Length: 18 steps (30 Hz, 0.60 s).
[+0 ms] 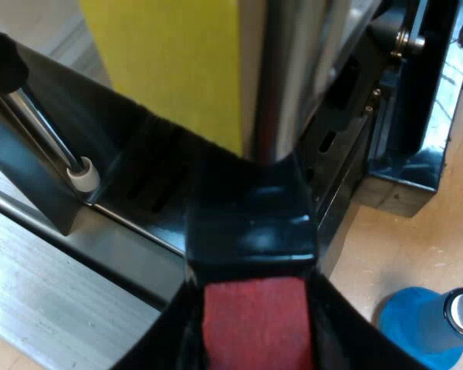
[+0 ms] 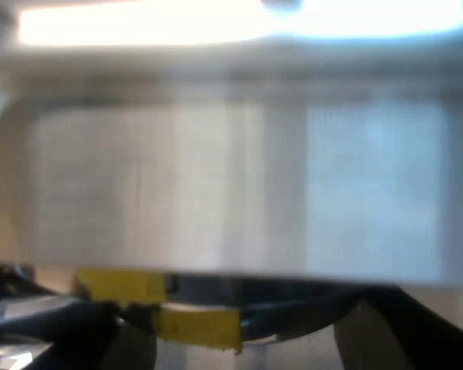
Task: Put the handle in the coffee machine
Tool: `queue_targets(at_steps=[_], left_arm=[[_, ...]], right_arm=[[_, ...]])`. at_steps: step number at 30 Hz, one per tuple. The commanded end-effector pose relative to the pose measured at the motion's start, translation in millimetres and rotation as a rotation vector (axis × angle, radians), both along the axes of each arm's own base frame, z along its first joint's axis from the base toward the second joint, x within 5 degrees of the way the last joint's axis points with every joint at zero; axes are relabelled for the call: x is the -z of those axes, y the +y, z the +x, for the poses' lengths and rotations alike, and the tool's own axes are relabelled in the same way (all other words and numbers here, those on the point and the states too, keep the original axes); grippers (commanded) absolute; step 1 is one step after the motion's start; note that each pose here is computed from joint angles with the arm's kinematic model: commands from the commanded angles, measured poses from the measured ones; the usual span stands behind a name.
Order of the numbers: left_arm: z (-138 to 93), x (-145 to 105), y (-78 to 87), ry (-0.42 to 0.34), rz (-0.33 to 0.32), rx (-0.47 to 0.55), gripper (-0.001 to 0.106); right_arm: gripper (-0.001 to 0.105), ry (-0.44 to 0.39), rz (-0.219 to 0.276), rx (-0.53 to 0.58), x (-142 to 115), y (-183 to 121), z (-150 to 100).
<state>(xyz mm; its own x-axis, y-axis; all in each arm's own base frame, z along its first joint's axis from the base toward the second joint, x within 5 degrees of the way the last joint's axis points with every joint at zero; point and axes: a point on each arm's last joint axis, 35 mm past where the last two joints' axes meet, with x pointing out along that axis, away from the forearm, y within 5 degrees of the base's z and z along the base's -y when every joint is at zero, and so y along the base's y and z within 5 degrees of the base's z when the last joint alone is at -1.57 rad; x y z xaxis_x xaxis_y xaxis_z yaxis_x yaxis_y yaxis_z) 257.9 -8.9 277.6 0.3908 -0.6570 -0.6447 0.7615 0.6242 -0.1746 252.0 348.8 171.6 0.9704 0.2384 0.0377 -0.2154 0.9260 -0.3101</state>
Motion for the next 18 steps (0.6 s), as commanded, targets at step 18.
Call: queue_targets(at_steps=[18], left_arm=[[-2.1,-30.3,-10.2,-0.158,-0.266,0.196,0.001]], right_arm=[[0.054,-0.032,0.032,-0.007,-9.4,0.4,0.6]])
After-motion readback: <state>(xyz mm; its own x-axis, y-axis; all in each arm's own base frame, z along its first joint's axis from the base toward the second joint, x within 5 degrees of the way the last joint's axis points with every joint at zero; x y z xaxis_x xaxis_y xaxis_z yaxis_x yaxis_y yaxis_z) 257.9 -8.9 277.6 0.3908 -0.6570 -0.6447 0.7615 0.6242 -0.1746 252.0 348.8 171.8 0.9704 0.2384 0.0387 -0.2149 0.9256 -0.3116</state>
